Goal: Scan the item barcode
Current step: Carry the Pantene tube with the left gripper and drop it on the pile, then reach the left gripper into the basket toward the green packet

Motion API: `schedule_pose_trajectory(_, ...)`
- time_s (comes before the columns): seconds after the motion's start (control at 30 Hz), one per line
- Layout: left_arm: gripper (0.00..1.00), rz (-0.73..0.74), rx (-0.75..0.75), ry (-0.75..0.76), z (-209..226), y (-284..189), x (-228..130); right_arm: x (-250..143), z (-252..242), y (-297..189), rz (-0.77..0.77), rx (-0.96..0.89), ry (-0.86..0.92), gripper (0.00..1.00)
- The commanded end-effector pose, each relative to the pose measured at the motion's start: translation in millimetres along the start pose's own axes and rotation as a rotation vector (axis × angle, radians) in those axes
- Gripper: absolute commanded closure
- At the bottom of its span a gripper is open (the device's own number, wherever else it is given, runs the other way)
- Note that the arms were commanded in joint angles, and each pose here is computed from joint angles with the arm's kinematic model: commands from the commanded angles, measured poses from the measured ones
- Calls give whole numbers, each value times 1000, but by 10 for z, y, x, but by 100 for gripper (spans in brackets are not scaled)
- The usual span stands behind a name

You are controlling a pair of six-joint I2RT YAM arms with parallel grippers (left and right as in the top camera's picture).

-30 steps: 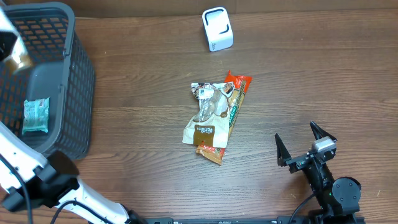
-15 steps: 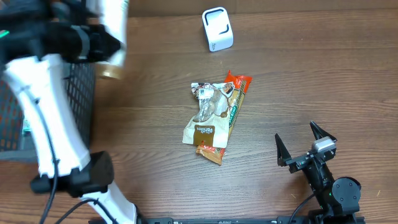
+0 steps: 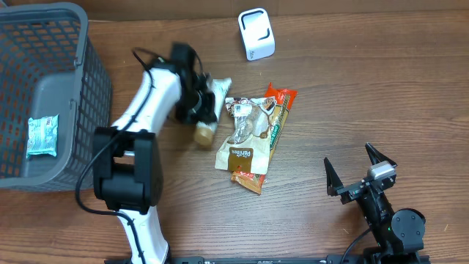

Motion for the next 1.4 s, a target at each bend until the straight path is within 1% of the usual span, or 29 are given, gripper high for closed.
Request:
schedule_pose_trajectory(0.0, 91, -6, -4, -99, -73, 183, -132, -20, 14, 3, -4, 7, 4, 0)
schedule_pose_trajectory(0.07, 87, -13, -27, -137, -137, 297, -168, -20, 14, 3, -4, 7, 3, 0)
schedule_pose_trajectory(0.13, 81, -18, -83, -171, -247, 356, -176, -20, 14, 3, -4, 7, 4, 0)
schedule_pose_trajectory(0.2, 54, -21, -141, -174, -370, 371, -165, -20, 14, 3, -4, 7, 4, 0)
schedule_pose_trajectory(0.23, 34, -23, -169, -169, -426, 374, -159, -20, 14, 3, -4, 7, 4, 0)
schedule_pose_trajectory(0.27, 6, -23, -216, -147, -519, 376, -153, -20, 14, 3, -4, 7, 4, 0)
schedule_pose_trajectory(0.3, 0, -22, -230, -141, -541, 375, -152, -20, 14, 3, -4, 7, 3, 0)
schedule_pose_trajectory(0.37, 0, -23, -228, -139, -538, 369, -150, -20, 14, 3, -4, 7, 3, 0)
schedule_pose_trajectory(0.5, 0, -41, -180, -184, -371, 238, -79, -20, 14, 3, -4, 7, 3, 0)
schedule_pose_trajectory(0.63, 1, -113, -117, -190, -183, -233, 41, -20, 14, 3, -4, 7, 3, 0)
schedule_pose_trajectory(0.7, 0, -172, -71, -185, -99, -567, 92, -20, 14, 3, -4, 7, 4, 0)
schedule_pose_trajectory(0.83, 0, -353, 58, -184, 54, -1490, 82, -20, 14, 3, -4, 7, 3, 0)
schedule_pose_trajectory(0.9, 0, -462, 120, -199, 125, -1968, 3, -20, 14, 3, -4, 7, 4, 0)
schedule_pose_trajectory(0.93, 0, -561, 160, -203, 187, -2363, -92, -20, 14, 3, -4, 7, 4, 0)
schedule_pose_trajectory(1.0, 0, -679, 202, -225, 290, -2781, -224, -20, 14, 3, -4, 7, 4, 0)
schedule_pose_trajectory(1.07, 0, -805, 266, -294, 468, -3174, -406, -20, 14, 3, -4, 7, 3, 0)
schedule_pose_trajectory(1.13, 0, -898, 325, -376, 690, -3451, -582, -20, 14, 3, -4, 7, 4, 0)
schedule_pose_trajectory(1.17, 0, -923, 346, -410, 783, -3529, -647, -20, 14, 3, -4, 7, 4, 0)
schedule_pose_trajectory(1.23, 0, -954, 398, -501, 1041, -3660, -771, -20, 14, 3, -4, 7, 4, 0)
schedule_pose_trajectory(1.37, 0, -933, 456, -694, 1597, -3683, -923, -20, 14, 3, -4, 7, 4, 0)
Point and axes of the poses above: each gripper's point midway between its finger pads, its own y axis out along the fingers, its own z axis along the line the jaws close on, x = y × z, the point moved 8 cm from there along -y, back along the fingers, and after that the axes turned 6 degrees about -y, right-handed, at the moved point
